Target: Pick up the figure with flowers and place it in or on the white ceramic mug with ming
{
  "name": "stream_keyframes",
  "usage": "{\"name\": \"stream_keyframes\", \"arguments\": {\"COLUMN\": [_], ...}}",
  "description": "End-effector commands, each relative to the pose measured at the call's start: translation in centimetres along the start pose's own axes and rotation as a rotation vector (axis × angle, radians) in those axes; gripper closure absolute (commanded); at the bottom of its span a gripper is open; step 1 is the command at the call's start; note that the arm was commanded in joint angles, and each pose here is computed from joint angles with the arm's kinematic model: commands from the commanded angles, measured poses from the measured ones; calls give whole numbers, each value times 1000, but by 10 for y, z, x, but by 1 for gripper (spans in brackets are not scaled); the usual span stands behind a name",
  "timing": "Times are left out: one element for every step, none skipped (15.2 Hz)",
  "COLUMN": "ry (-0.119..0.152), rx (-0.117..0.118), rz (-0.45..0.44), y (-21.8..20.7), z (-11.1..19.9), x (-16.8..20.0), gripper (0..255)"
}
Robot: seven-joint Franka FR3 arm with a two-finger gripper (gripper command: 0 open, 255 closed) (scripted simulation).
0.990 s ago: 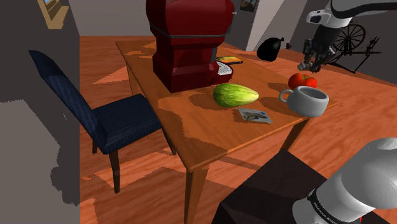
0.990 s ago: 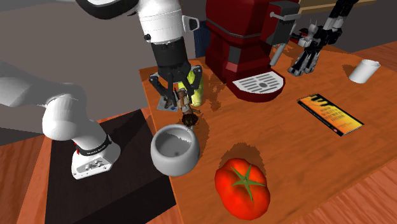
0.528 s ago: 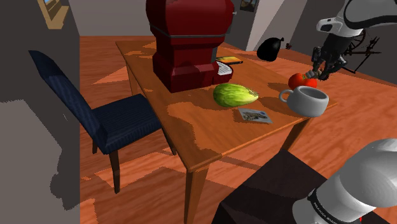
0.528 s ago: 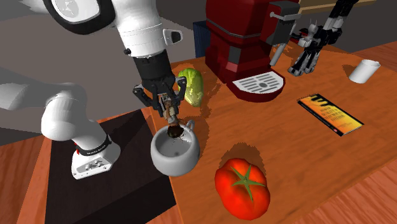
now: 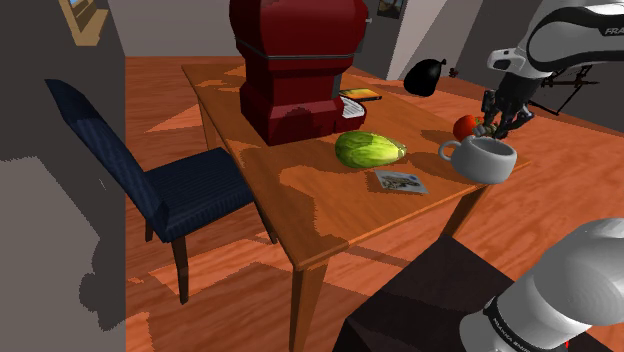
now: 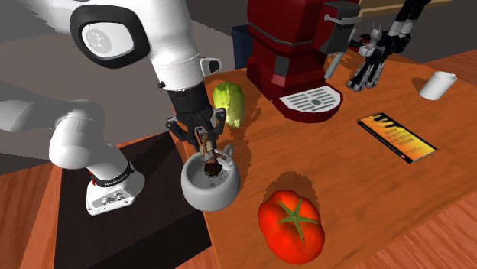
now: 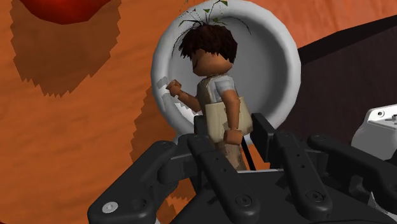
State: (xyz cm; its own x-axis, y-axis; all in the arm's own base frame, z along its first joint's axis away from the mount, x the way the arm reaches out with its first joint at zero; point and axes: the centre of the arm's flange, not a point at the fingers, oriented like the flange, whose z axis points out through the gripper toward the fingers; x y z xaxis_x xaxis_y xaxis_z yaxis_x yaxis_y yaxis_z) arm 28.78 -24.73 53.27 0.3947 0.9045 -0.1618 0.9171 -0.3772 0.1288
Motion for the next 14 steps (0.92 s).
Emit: {"name": "stream_keyframes", "arguments": {"ry": [0,0,0,0,0,0,0,0,0,0,0,0,0,0], "rx": [-1,-1,-1,-1,-1,-1,-1,-1,-1,-1,-1,-1,-1,-1], "rz": [0,0,0,0,0,0,0,0,0,0,0,0,0,0], "y": [-2,-3,-3,-3,-3,-3,-3,-3,-3,-3,-3,-3,-3,-3], "z": [10,15,17,17,17,17,17,17,17,17,17,17,17,17], "x": [2,3,3,3,3,3,3,3,3,3,3,3,3,3], "gripper": [255,255,255,255,255,255,255,255,255,255,0,0,0,0]}}
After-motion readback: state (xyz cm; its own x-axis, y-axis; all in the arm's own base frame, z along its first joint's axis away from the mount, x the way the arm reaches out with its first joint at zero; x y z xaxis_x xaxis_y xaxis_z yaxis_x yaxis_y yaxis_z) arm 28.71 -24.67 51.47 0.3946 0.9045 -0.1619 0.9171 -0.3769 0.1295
